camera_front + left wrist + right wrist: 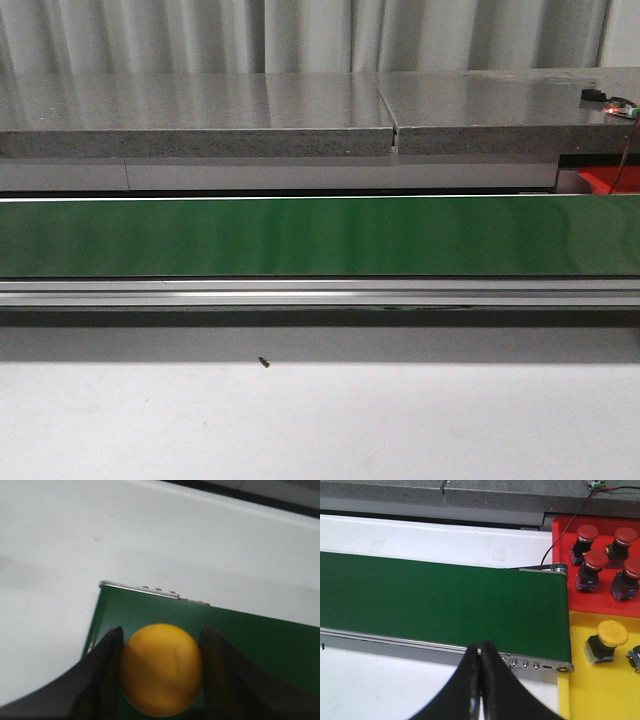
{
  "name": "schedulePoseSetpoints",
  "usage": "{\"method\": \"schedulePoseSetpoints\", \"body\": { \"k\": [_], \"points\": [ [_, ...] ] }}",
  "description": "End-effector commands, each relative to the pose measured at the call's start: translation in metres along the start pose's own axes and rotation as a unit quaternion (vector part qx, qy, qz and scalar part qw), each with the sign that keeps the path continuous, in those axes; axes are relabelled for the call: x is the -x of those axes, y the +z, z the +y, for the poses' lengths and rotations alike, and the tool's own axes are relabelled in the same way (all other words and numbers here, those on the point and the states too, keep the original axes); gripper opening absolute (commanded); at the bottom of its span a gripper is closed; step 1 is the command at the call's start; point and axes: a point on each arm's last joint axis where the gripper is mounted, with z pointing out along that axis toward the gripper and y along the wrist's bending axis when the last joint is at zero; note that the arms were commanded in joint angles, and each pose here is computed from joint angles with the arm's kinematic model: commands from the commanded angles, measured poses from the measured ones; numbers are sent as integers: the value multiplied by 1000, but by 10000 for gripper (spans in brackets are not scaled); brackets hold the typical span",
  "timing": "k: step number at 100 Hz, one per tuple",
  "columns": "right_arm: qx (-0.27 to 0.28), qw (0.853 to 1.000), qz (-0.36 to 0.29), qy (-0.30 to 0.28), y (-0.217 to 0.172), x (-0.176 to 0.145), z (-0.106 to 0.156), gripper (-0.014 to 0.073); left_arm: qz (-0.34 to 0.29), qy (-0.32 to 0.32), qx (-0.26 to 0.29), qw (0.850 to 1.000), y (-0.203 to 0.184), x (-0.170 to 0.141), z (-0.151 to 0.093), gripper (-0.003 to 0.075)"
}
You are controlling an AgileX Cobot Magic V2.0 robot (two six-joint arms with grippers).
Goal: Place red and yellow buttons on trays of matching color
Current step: 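Carry the yellow button with the left gripper onto the belt's near end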
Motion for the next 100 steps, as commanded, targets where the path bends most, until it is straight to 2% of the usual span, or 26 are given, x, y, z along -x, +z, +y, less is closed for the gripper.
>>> {"method": "schedulePoseSetpoints", "body": {
  "k": [1, 16, 76, 81, 88, 95, 100],
  "points": [
    [-2, 999, -41, 2, -4, 12, 1, -68, -62, 5, -7, 998, -13, 8, -15, 21],
    [-2, 999, -41, 2, -4, 12, 1, -68, -55, 18, -4, 998, -2, -3, -21, 21],
    [-2, 999, -41, 2, -4, 12, 1, -68, -35, 5, 10, 999, 17, -27, -12, 31],
    [-2, 999, -41, 2, -4, 12, 1, -68, -37, 5, 9, 999, 16, -27, -13, 60],
    [-2, 999, -41, 2, -4, 12, 1, -68, -39, 10, 5, 999, 13, -27, -17, 149],
    [-2, 999, -41, 2, -4, 12, 1, -68, -43, 14, 2, 999, 10, -26, -21, 288],
    [-2, 999, -41, 2, -4, 12, 1, -68, -49, 18, 0, 999, 8, -25, -24, 414]
  ]
}}
